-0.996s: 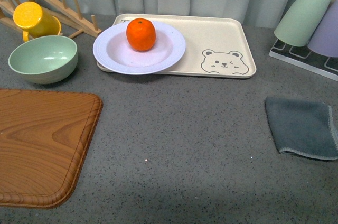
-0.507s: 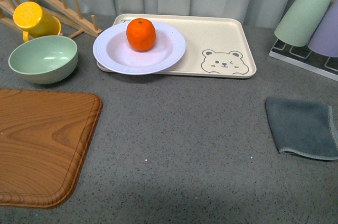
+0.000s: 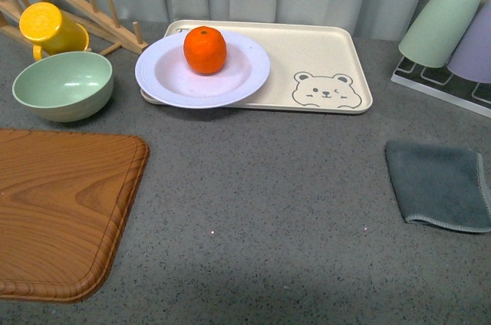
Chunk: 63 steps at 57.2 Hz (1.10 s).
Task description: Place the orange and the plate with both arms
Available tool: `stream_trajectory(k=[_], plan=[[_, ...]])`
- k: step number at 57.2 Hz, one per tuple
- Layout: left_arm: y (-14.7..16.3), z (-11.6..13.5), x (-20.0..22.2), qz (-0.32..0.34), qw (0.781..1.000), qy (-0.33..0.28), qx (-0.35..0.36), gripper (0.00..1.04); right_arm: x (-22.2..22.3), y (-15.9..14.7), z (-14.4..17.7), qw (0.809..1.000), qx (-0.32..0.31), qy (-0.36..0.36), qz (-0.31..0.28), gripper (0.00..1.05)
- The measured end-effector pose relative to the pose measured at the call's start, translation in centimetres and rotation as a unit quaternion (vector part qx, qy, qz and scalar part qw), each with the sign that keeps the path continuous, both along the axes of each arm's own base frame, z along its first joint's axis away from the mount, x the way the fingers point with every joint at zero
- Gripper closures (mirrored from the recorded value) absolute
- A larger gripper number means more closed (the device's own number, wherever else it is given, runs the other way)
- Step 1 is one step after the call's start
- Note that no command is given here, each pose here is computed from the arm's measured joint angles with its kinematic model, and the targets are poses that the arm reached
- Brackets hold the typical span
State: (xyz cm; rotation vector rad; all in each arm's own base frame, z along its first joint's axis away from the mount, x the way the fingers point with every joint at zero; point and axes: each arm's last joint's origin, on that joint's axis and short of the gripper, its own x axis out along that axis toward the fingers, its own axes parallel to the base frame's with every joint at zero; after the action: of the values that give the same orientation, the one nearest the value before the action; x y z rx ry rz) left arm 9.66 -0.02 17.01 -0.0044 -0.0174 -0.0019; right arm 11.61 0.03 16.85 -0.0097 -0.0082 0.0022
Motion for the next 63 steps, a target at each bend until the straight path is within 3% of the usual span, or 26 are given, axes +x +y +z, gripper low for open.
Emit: stream_trajectory(k=[45, 63], plan=[[0.0, 0.0, 0.0, 0.0, 1.0, 0.0, 0.0, 0.07, -1.8, 0.0, -0.3, 1.0, 0.0, 0.003, 0.001, 1.03], [0.0, 0.0, 0.0, 0.0, 1.0, 0.0, 0.0, 0.07, -1.9, 0.0, -0.3, 1.0, 0.0, 0.002, 0.001, 0.51]])
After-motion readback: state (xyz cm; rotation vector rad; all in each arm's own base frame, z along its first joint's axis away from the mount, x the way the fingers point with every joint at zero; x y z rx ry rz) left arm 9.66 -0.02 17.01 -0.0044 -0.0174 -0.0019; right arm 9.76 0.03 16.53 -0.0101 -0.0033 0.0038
